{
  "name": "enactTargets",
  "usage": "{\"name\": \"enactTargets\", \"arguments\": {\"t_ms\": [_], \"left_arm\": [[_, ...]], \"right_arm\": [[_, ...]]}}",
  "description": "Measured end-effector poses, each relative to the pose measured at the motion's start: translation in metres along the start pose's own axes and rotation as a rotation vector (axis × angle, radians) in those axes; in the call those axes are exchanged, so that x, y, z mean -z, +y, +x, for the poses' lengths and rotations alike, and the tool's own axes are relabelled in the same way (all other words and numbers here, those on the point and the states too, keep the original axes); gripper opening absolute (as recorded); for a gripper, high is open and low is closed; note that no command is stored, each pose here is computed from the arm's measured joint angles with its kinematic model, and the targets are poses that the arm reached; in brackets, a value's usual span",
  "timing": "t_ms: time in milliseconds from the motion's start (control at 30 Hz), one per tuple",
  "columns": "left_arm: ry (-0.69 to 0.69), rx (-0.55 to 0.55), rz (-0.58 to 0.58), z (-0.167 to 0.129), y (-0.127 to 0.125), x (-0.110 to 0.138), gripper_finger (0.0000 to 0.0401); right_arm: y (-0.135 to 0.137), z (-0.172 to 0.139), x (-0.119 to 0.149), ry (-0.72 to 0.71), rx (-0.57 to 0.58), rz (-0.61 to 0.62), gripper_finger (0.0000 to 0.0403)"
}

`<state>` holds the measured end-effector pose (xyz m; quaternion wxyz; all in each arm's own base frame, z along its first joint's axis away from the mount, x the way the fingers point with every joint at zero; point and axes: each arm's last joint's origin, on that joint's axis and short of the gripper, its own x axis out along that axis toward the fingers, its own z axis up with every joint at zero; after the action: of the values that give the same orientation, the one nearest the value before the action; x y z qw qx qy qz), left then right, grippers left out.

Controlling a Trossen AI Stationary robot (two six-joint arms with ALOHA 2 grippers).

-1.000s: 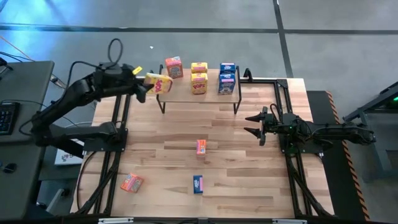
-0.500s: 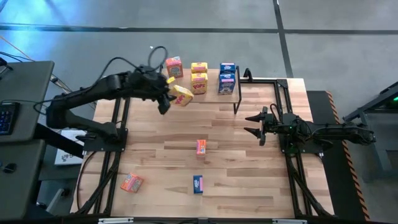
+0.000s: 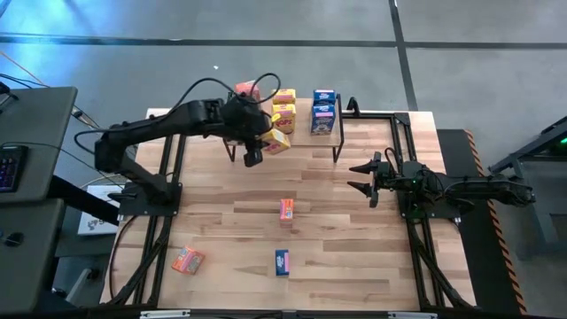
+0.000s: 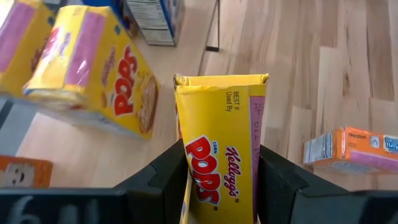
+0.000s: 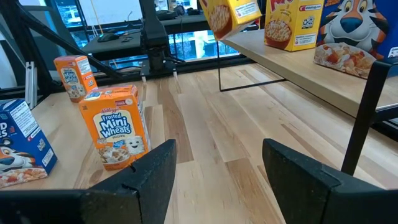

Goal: Stack cereal on shelf
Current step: Put the yellow cereal box on the shelf aligned with the other yellow cereal boxes

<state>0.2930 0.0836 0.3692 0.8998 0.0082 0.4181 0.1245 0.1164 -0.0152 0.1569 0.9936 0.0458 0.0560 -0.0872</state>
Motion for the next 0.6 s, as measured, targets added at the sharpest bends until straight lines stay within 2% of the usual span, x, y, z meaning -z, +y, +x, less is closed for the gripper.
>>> {"name": "enactTargets", "arguments": {"t_ms": [333, 600], "left_arm": [[0.124, 0.021, 0.162, 0.011, 0.004, -0.022, 0.0140], [0.163, 0.012, 0.178, 0.022, 0.017, -0.035, 0.0140]], "right_arm": [[0.000, 0.000, 0.000, 0.004, 0.000, 0.000, 0.0232], [0.000, 0.000, 0.001, 0.008, 0.001, 0.000, 0.0232]]}}
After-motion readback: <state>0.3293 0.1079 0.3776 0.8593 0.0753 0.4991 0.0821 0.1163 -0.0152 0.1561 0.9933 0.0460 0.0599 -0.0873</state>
